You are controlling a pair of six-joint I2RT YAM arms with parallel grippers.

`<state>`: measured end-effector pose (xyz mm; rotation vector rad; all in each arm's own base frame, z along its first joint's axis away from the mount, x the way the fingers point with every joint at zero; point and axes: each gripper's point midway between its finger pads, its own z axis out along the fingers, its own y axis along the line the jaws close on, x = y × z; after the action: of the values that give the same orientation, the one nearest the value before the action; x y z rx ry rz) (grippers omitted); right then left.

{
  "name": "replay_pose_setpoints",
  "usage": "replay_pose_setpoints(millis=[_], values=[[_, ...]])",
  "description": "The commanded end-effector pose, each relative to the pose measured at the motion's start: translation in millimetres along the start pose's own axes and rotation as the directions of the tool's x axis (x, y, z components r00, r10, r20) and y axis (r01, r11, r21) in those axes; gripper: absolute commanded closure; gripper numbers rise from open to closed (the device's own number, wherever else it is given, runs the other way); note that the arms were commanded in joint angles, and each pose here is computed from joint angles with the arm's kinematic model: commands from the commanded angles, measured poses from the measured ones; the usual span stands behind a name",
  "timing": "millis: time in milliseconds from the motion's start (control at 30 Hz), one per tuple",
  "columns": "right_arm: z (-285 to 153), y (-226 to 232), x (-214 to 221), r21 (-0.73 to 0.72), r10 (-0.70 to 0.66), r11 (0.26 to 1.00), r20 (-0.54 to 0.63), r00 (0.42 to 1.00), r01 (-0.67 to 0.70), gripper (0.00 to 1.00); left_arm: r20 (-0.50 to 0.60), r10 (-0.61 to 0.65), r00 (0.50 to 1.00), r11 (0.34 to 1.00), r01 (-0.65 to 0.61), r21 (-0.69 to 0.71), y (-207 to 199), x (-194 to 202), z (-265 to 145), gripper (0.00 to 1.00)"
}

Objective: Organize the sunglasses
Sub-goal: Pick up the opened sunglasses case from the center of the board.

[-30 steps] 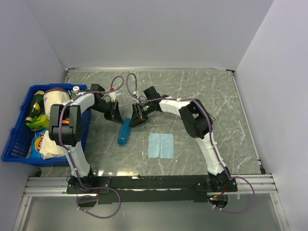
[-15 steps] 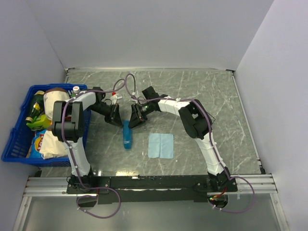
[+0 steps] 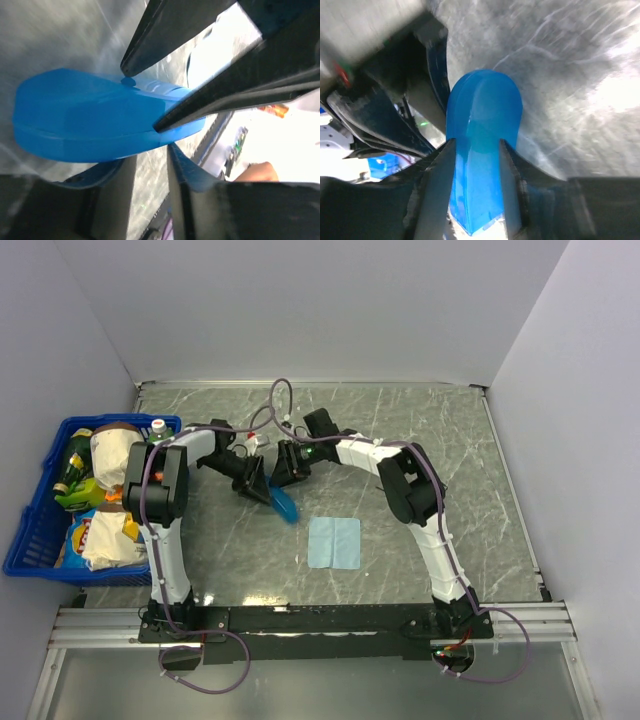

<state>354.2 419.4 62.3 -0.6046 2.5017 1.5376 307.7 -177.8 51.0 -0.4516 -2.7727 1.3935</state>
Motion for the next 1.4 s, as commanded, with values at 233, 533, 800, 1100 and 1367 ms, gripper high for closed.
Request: replay_pose_setpoints(millis=[233,533,800,1100,1367], values=[[-27.5,15.0,-8.0,-0.019,-0.121,0.992,0.037,0.992,0.122,0.38,0.185,0.044,0.982,0.999,-0.038,-0.033,10.7,-47.4,-24.8,0.55],[-36.3,19.1,0.3,-0.058,-0.112,0.992,0.033,0.993,0.113,0.41,0.189,0.04,0.981,0.999,-0.041,0.005,9.3,-49.8,-19.8,0.49],[-58.7,27.9,-7.3,-0.079,-0.131,0.988,0.066,0.989,0.136,0.35,0.177,0.057,0.983,0.998,-0.061,0.018,3.5,-42.0,-17.7,0.47],[-48.8,13.2,4.5,-0.071,-0.104,0.992,0.037,0.994,0.106,0.38,0.16,0.062,0.985,0.997,-0.07,0.042,-5.9,-36.1,-11.7,0.35],[-37.1,21.2,13.0,-0.087,-0.132,0.987,0.008,0.991,0.132,0.43,0.154,0.067,0.986,0.997,-0.073,0.039,-9.7,-35.4,-8.5,0.34]])
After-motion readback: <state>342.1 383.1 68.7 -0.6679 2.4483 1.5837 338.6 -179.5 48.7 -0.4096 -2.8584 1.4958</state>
